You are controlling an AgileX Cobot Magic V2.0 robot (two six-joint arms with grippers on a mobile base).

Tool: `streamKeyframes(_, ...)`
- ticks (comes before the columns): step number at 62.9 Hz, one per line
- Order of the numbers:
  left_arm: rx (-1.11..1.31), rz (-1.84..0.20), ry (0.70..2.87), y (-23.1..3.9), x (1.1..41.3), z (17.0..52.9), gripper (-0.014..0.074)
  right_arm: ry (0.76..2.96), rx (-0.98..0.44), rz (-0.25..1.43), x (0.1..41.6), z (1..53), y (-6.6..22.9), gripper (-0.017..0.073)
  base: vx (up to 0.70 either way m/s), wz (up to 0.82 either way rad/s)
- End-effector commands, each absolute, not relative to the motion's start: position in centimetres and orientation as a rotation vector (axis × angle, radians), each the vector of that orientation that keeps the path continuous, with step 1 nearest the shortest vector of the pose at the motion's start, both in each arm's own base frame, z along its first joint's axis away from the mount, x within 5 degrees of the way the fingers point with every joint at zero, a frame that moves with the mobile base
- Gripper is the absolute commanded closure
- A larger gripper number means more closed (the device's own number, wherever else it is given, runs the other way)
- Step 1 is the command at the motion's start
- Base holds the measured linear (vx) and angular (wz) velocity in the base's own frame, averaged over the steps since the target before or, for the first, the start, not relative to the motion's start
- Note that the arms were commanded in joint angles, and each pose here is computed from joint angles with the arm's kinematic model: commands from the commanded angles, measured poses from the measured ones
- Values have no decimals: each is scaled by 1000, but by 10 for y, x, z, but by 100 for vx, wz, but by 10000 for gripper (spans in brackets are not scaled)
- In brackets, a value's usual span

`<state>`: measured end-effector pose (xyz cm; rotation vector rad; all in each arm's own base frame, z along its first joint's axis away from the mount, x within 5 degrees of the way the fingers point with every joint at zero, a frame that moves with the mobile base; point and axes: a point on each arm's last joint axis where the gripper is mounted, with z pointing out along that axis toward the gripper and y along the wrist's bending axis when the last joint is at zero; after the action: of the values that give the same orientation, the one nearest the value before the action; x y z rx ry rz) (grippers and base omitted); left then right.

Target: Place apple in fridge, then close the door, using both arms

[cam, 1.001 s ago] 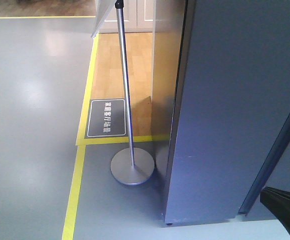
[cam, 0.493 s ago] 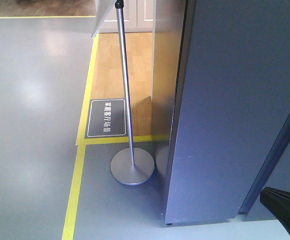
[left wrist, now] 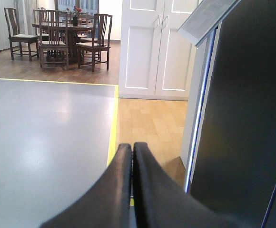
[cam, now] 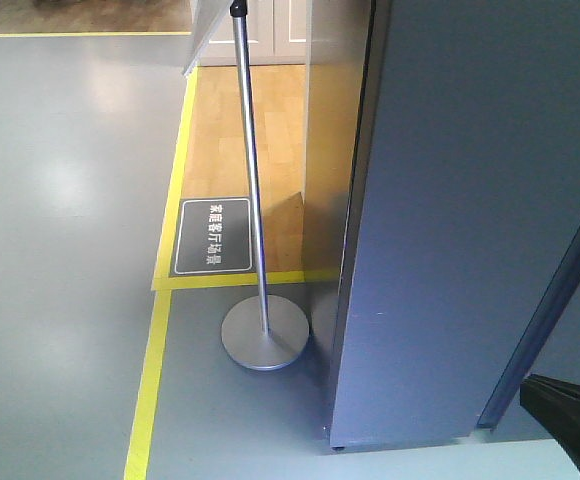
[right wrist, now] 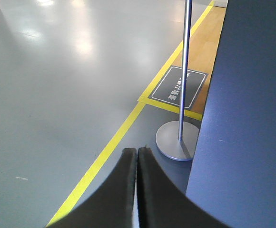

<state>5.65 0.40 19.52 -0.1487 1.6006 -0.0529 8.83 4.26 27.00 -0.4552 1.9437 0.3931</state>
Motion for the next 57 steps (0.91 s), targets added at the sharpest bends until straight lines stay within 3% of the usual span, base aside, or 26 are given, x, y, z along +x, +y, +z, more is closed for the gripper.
streamKeyframes(1,-136,-71,1529,3,56,196,601,1898,-417,394,91,281,42,563,0,0)
streamKeyframes(57,-136,-71,1531,3,56,196,601,1899,-420,376,91,279,41,563,0,0)
